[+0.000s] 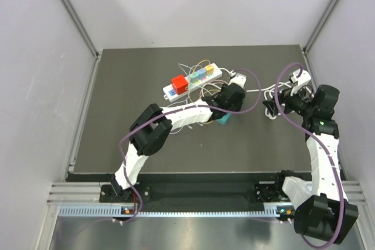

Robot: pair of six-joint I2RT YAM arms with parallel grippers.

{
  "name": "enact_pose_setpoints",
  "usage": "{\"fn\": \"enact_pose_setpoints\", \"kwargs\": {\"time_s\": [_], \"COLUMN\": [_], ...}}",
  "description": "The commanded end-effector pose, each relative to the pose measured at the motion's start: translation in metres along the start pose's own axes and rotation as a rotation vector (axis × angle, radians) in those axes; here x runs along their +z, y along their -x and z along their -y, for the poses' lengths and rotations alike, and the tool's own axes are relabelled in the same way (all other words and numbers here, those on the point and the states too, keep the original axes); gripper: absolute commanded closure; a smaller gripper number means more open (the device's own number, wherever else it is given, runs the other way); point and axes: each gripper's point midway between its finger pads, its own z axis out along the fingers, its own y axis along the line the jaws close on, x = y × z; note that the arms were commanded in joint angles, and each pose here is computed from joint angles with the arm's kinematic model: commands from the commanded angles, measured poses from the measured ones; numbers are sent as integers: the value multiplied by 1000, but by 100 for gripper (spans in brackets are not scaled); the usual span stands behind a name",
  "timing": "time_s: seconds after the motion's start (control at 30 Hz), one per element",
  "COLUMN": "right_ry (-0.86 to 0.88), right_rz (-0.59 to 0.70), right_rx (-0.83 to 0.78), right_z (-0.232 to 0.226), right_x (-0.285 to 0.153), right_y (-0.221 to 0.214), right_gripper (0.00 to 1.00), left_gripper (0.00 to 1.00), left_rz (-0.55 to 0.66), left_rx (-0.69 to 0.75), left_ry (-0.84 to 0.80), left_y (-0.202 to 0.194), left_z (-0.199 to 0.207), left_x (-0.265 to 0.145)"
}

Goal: Pull the plug off the socket

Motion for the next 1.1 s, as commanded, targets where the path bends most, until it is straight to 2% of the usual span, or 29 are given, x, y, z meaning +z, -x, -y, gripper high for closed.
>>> {"fn": "enact_pose_setpoints", "kwargs": {"time_s": [0.0,0.1,0.27,0.33,0.37,0.4,0.47,0.6,0.63,0.7,0.73,0.87,1.07], "right_ry": [0,-2,0,0,0,0,1,13,18,54,69,197,342], "right_rz": [39,39,39,38,38,40,35,30,28,21,17,11,38], "right_rx": [-27,-26,-27,-24,-25,-28,-22,-14,-13,14,25,135,314], "right_z": [4,4,4,4,4,4,4,3,3,-1,-3,-20,-38], "right_x": [-3,-3,-4,-3,-3,-3,-3,-2,-1,2,3,11,22], "right_y": [16,16,16,16,16,17,14,12,12,8,6,-2,-7], "right_gripper": [0,0,0,0,0,0,0,0,0,0,0,0,0], "left_gripper": [42,48,53,61,65,82,100,100,100,100,100,100,100], "left_rz": [13,0,-6,2,6,11,24,68,120,115,159,201,277], "left_rx": [37,48,57,56,59,56,51,3,-27,-74,-114,-299,-470], "left_ry": [42,54,61,55,52,45,34,-22,-55,-103,-139,-247,-367], "left_y": [8,2,-1,2,3,5,12,30,50,46,63,66,78], "left_z": [-5,-7,-9,-7,-7,-6,-3,3,8,10,13,7,9], "left_x": [8,14,18,17,16,16,11,-9,-23,-34,-50,-74,-112]}}
